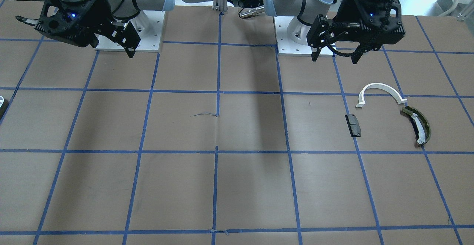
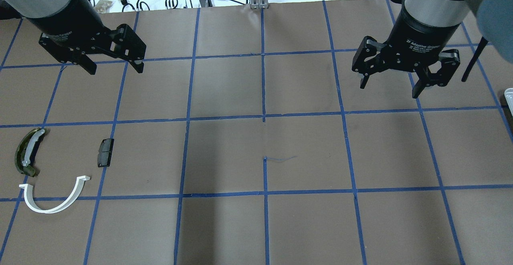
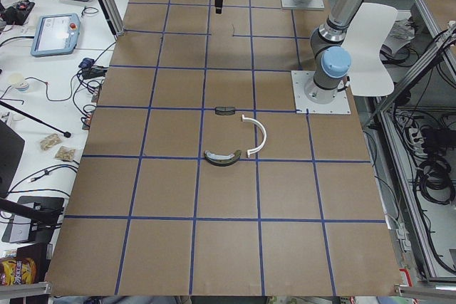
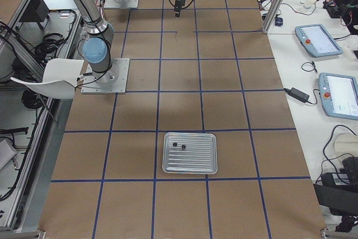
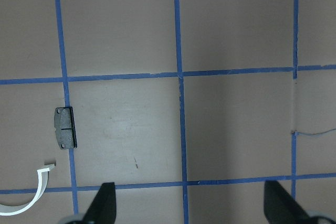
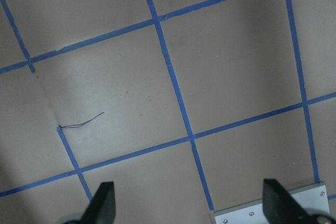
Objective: Place bearing gear from tray to pile
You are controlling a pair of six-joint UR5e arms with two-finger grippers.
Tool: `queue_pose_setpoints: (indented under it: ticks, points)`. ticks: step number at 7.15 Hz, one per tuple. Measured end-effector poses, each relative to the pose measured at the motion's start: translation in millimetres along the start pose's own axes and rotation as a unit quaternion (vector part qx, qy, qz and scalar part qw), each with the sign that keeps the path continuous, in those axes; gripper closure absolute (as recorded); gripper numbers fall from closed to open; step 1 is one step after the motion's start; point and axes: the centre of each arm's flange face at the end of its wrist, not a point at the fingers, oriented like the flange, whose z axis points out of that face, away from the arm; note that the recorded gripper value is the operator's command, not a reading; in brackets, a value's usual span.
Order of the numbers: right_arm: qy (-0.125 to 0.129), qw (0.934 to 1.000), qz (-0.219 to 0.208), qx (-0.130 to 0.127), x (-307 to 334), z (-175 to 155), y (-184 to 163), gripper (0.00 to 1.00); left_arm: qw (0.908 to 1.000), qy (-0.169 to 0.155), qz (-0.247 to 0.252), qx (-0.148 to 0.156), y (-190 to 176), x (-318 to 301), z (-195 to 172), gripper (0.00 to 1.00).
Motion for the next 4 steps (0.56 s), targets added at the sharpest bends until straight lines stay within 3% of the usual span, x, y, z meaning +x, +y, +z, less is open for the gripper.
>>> queue_pose_setpoints:
  ticks: [4]
  points:
    - [-0.004, 0.9991, -0.042, 0.005, 1.3, -5.6, 1.9, 0.00, 1.0000, 0.000, 0.001, 0.000, 0.4, 0.5, -0.4, 0.00]
